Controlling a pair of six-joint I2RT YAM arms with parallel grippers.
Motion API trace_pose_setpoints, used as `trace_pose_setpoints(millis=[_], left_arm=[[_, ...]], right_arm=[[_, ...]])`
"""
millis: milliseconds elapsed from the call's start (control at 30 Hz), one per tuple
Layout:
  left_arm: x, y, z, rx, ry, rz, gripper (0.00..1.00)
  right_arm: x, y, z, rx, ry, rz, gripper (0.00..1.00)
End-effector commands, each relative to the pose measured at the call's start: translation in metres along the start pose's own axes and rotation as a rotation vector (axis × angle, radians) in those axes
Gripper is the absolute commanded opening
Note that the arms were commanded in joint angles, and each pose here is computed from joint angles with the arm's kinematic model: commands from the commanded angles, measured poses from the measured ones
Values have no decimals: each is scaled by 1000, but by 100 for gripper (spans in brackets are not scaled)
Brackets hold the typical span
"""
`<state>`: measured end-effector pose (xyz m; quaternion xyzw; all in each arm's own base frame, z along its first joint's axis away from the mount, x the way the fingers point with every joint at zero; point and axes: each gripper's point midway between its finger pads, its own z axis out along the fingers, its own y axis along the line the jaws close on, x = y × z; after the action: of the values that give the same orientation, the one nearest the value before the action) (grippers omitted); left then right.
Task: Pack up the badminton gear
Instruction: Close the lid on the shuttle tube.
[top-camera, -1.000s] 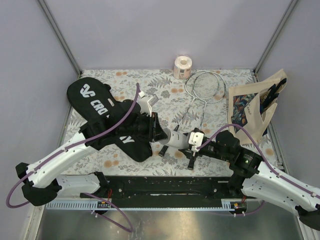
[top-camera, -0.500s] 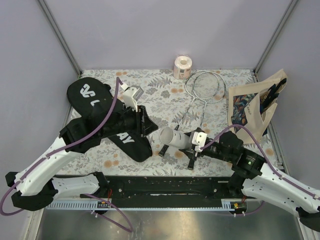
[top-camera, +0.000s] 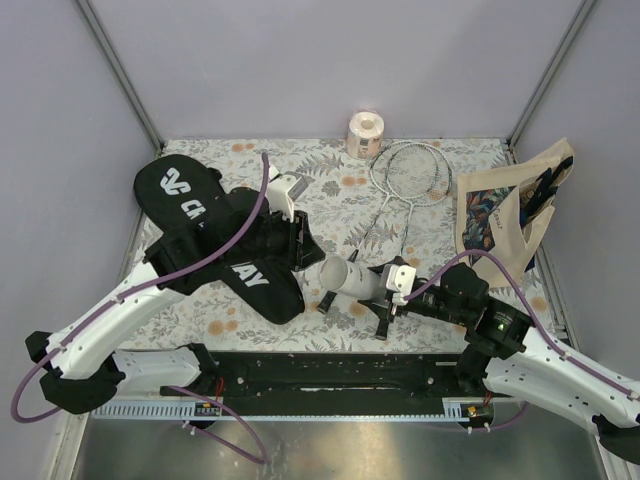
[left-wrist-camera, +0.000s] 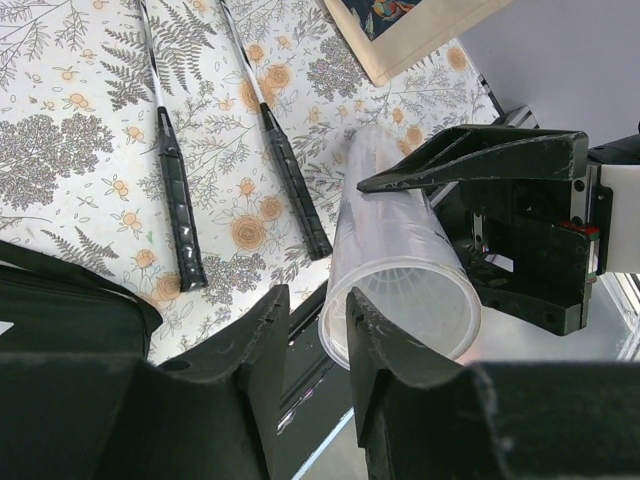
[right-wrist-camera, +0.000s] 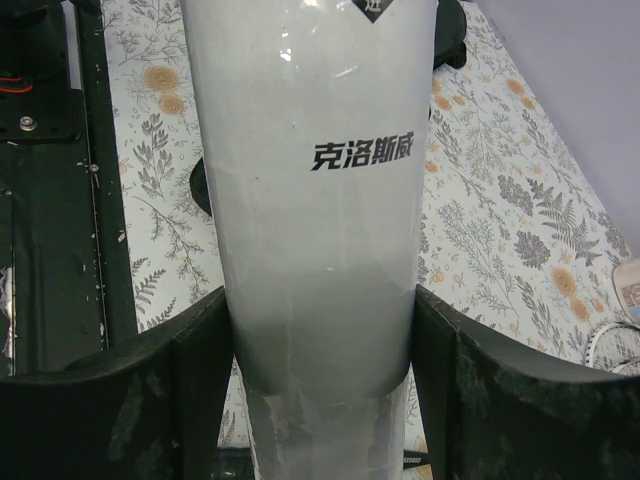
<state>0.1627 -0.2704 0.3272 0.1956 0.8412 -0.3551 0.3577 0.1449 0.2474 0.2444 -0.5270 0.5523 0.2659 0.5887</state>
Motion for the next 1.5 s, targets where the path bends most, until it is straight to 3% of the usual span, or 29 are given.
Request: trace_pose_setpoints(millis=[0,267,667,933,1067,1133,1267,1467], left_arm=[[-9,-9,6,56,-27,28,32],[-4,-8,13,69,-4,30,26],[6,-11,15,107,1,-14,25],[12,-5,18,98,7,18,37],[11,-5,16,101,1,28,38],[10,-6,15,104,-1,29,34],[11,-10,13,124,2,14,16],[10,-15,11,142,-3,-22,3]], right_arm=[[-34,-8,-2,20,-114,-19,38],[-33,-6,-1,14,-116,-18,38],[-32,-8,1,21,-114,-16,38],[-34,-5,0,10,-126,-17,38],[-35,-6,-2,14,-132,-20,38],[-35,-5,-2,10,-135,-20,38],[-36,-4,-2,9,-140,-18,38],[-37,-5,-3,11,-146,-18,38]])
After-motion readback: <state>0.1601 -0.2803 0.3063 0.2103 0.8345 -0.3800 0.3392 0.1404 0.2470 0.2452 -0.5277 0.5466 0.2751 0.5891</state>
